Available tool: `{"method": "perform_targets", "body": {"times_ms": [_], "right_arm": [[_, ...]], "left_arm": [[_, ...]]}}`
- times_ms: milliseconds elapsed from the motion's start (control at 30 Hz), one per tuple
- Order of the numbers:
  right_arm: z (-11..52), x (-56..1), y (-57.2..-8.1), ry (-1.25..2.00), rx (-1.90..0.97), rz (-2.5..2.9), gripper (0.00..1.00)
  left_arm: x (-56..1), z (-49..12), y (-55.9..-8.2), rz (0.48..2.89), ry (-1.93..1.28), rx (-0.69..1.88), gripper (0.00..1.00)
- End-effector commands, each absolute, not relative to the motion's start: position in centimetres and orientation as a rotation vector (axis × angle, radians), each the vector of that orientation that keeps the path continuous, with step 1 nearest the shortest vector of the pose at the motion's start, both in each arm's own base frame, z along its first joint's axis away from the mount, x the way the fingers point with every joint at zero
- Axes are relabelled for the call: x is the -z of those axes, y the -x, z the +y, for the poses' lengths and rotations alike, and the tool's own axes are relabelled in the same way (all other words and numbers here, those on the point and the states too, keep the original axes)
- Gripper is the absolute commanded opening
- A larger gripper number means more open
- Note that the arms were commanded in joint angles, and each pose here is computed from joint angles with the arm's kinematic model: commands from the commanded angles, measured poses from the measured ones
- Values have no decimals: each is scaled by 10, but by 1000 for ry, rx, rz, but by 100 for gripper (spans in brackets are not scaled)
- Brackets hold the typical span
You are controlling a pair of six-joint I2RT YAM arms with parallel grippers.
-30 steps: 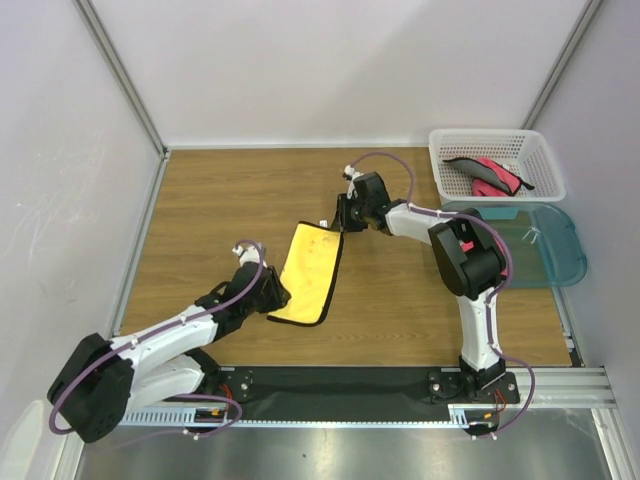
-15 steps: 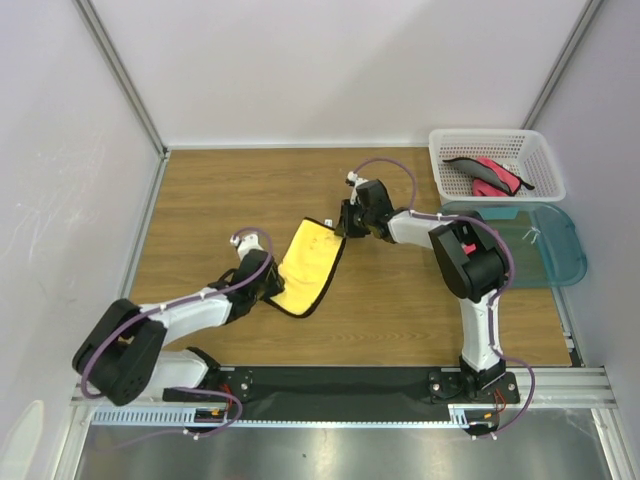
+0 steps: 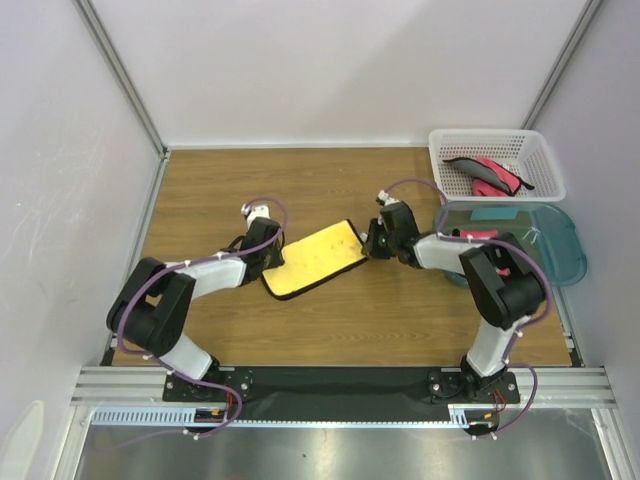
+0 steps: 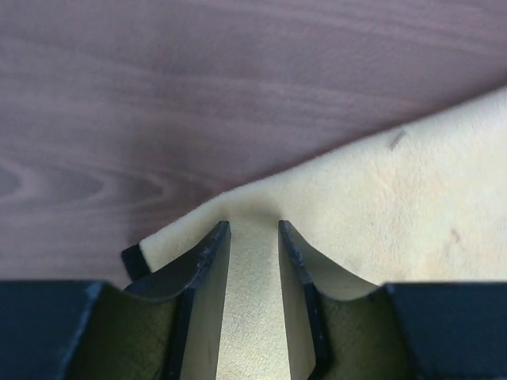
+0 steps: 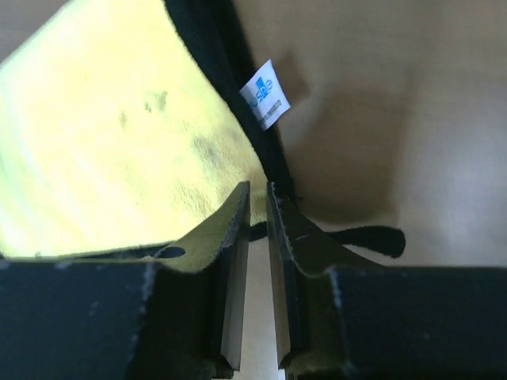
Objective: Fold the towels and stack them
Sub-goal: Fold the towel
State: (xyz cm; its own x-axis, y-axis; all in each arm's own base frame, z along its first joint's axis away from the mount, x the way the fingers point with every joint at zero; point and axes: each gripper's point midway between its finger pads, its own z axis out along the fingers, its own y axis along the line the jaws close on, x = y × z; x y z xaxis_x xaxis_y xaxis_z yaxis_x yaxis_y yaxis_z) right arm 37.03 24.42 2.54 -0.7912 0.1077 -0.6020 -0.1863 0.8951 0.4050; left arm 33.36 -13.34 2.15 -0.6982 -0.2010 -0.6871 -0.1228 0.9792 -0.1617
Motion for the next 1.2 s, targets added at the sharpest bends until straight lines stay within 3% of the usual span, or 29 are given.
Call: {"method": "perform_targets", "body": {"times_ms": [0,233,433,800,933,1167], "right_arm": [[208,4,-322,-46,-450,2557,20],[217,5,-279,-41,-511,2614,19],[248,-33,-260,107,-558,2578,21],[314,-139,-310,362,-792,2253,29],[348,-135,-316,449,-846,2244,28],[384,-106,-336,494,-836,2286,24]], "left_arm": [[-38,-143,-357,2332,127,146,37],[-41,-155,-394,2330,37,139,35],[-69,-163,-391,2294,-25,208,34],[-101,-121,-329,2124,306,280,51],[-83,-106,-309,2130,389,267,60],[-63,-89,-301,2131,486,351,61]]}}
